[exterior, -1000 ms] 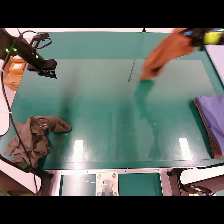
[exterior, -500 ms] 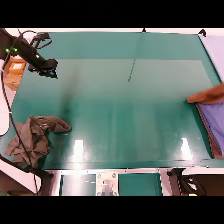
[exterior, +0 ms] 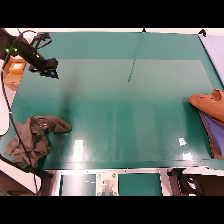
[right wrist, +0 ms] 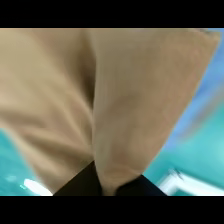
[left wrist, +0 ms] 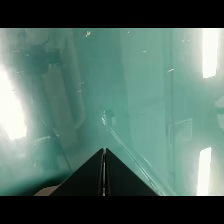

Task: Fold the shirts.

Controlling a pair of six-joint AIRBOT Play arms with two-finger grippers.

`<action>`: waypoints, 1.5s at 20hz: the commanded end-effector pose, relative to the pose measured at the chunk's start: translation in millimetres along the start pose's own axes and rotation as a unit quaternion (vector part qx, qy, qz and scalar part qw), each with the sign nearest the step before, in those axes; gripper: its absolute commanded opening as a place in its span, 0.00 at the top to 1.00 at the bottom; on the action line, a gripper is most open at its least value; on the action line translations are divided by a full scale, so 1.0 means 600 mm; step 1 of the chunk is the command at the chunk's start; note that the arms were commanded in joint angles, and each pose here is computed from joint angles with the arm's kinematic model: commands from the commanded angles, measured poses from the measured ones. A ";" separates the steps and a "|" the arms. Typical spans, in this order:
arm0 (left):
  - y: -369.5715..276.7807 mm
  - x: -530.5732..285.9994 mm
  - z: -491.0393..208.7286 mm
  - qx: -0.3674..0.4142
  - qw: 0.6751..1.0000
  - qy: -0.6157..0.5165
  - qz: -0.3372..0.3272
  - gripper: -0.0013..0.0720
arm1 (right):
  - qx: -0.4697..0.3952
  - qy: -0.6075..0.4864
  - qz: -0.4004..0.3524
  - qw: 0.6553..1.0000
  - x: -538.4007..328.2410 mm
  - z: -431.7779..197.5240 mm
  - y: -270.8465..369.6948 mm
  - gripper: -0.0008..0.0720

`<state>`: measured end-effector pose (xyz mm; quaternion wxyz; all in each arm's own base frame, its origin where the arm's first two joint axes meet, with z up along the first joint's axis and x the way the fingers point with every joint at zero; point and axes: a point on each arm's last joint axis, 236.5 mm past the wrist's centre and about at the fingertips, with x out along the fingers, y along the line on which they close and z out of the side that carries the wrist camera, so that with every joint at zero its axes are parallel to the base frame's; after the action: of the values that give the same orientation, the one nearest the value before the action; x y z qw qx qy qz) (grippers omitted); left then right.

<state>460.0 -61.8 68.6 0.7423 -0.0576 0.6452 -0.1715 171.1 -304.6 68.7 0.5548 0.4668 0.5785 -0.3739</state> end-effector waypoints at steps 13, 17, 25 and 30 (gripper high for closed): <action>-0.074 -0.040 -0.044 0.010 1.000 -0.010 -0.002 0.95 | -0.274 -0.088 0.188 0.939 0.004 -0.101 0.361 0.96; -0.145 -0.026 -0.134 0.021 1.000 -0.018 -0.011 0.95 | -0.400 -0.061 0.188 0.895 0.067 -0.302 0.390 0.96; -0.167 0.060 -0.367 -0.029 0.999 -0.012 -0.016 0.95 | -0.538 0.023 0.166 0.826 0.211 -0.559 0.298 0.96; -0.163 0.064 -0.384 -0.030 0.999 0.001 -0.013 0.95 | -0.555 0.044 0.163 0.815 0.214 -0.588 0.290 0.96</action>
<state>228.9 -135.8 31.5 0.7373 -0.0838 0.6495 -0.1660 247.7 85.5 -4.3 0.7502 0.1906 0.6231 0.1122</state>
